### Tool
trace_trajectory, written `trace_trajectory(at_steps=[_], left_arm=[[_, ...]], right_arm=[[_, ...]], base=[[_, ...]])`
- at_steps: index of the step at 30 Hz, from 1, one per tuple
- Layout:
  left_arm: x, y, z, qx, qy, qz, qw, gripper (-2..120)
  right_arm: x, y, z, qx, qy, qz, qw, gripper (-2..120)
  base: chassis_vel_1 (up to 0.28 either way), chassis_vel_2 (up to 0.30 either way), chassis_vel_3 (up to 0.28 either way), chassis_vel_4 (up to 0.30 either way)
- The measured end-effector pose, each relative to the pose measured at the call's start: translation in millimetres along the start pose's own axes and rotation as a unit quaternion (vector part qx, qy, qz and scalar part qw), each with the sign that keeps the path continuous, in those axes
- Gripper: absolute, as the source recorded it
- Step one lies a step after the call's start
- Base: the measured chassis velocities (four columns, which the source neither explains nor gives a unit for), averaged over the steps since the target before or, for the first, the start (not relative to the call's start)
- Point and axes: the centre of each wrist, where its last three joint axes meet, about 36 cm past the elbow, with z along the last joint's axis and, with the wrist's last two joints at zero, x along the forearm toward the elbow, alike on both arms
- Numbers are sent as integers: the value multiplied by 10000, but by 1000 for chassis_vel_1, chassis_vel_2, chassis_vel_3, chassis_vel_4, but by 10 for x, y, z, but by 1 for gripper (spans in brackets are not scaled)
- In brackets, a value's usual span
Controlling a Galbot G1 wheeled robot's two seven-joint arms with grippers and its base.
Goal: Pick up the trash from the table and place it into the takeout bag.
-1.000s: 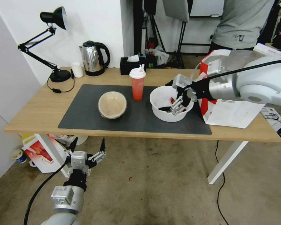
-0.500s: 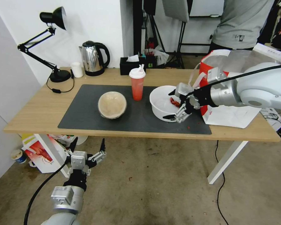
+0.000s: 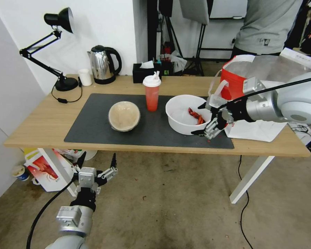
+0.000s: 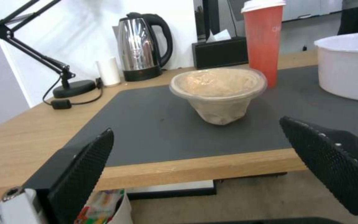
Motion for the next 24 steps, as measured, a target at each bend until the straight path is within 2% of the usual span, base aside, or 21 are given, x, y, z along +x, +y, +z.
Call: trace_trajectory(at_steps=[15, 24], left_arm=[[0, 0, 0, 0, 1, 0, 10000, 100], [0, 0, 0, 0, 0, 0, 10000, 100]], right_arm=[[-222, -185, 239, -154, 301, -32, 9994, 100], [-321, -299, 232, -98, 384, -56, 9992, 100]], base=[[0, 0, 0, 0], [0, 0, 0, 0]])
